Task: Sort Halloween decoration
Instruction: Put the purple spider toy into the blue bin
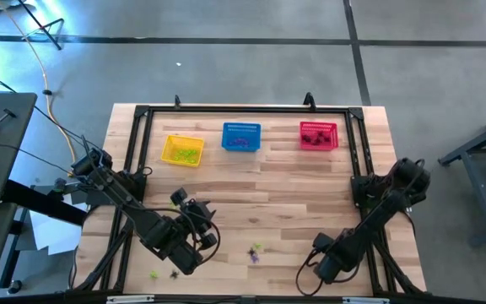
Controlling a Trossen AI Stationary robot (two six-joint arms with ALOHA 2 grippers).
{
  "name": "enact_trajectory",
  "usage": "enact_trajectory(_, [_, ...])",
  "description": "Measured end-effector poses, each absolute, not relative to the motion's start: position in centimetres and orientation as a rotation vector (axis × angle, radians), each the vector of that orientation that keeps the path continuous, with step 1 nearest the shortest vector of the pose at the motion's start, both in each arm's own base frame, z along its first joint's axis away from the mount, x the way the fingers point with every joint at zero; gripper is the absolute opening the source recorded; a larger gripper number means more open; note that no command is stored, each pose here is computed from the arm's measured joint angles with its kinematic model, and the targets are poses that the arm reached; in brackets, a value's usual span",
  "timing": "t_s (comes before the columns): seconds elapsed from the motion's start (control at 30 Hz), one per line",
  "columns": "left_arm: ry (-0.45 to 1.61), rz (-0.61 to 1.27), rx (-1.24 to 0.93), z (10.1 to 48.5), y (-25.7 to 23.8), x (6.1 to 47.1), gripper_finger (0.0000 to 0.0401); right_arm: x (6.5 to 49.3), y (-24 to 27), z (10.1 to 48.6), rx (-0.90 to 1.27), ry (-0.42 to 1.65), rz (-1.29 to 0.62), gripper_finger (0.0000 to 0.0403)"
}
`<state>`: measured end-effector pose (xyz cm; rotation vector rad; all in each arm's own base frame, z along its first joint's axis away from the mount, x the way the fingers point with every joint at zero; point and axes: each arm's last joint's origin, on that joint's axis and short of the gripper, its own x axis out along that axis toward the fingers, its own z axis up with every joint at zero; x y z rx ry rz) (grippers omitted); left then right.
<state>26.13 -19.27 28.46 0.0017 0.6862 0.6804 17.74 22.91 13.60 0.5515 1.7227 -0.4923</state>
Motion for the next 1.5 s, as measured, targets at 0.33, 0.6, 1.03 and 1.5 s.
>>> enact_trajectory(0.33, [0.682,0.683,-0.008,28.5,-19.3,26.2,0.0131,17.0,21.9,11.8,0.574,1.720,-0.447,0.0107])
enact_trajectory(0.6, [0.676,0.686,-0.005,28.5,-19.3,26.2,0.0131,17.0,21.4,12.5,0.577,1.689,-0.460,0.0030])
enact_trajectory(1.03, [0.676,0.685,-0.004,28.5,-19.3,26.2,0.0131,16.9,21.3,13.0,0.614,1.708,-0.472,0.0001])
enact_trajectory(1.5, [0.675,0.685,-0.005,28.5,-19.3,26.2,0.0131,15.9,19.2,17.8,0.698,1.488,-0.535,0.0000])
